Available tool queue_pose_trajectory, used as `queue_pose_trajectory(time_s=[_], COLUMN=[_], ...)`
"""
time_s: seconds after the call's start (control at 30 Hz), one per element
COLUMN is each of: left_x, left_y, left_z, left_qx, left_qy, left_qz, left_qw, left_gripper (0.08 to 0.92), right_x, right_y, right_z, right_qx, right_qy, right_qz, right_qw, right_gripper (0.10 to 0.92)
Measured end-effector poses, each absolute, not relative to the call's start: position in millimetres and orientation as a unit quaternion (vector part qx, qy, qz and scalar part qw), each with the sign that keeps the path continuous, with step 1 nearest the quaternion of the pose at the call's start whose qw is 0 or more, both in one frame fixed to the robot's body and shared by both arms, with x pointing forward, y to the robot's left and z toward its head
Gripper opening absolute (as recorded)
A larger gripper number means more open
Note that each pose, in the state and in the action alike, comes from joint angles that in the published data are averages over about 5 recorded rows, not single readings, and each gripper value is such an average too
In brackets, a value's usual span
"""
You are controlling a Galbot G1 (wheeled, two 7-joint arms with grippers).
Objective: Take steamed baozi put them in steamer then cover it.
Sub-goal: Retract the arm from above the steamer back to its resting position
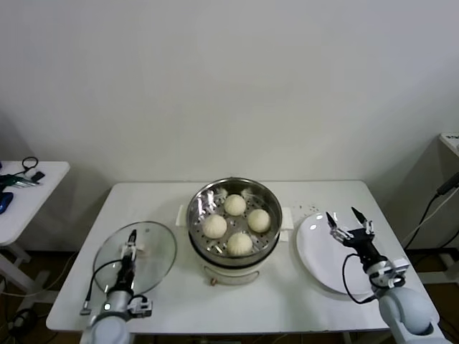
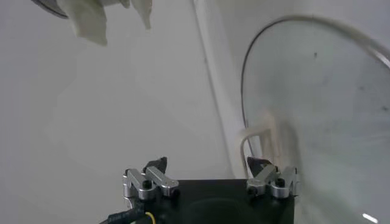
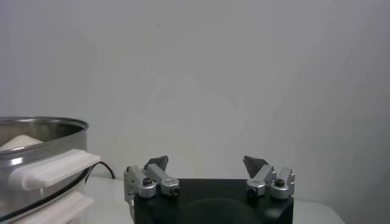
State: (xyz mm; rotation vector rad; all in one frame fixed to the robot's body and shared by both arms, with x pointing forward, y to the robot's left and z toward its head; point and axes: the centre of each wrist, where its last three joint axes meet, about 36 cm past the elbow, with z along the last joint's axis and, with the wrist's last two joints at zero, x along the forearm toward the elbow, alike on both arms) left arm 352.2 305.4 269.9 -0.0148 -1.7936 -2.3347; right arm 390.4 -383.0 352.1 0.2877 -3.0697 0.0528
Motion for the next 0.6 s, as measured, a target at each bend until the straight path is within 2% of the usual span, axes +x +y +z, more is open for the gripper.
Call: queue_pose_trajectory(time_s=[0.43,0.5,0.6], left_x=[373.6,375.1,376.8], left_y=[315.1,315.4,316.0], left_z=[256.1,254.4,251.5], left_qx=[0.005,0.004,0.002], left_qy=[-0.603,-0.604,-0.607], left_qz=[-0.791,-0.790,-0.788], left_qw=[0.102,0.101,0.102], left_gripper=[0.821,0.802,0.731], right_x=[390.2,390.0,389.7], right_y=[-377.2,-376.5,-374.9], right_z=[343.9,342.5,340.7], right_qx=[0.098,0.099,0.101], right_qy=[-0.994,-0.994,-0.994], right_qz=[0.027,0.029,0.032], right_qw=[0.031,0.032,0.033], right_gripper=[0.823,0.823,0.823])
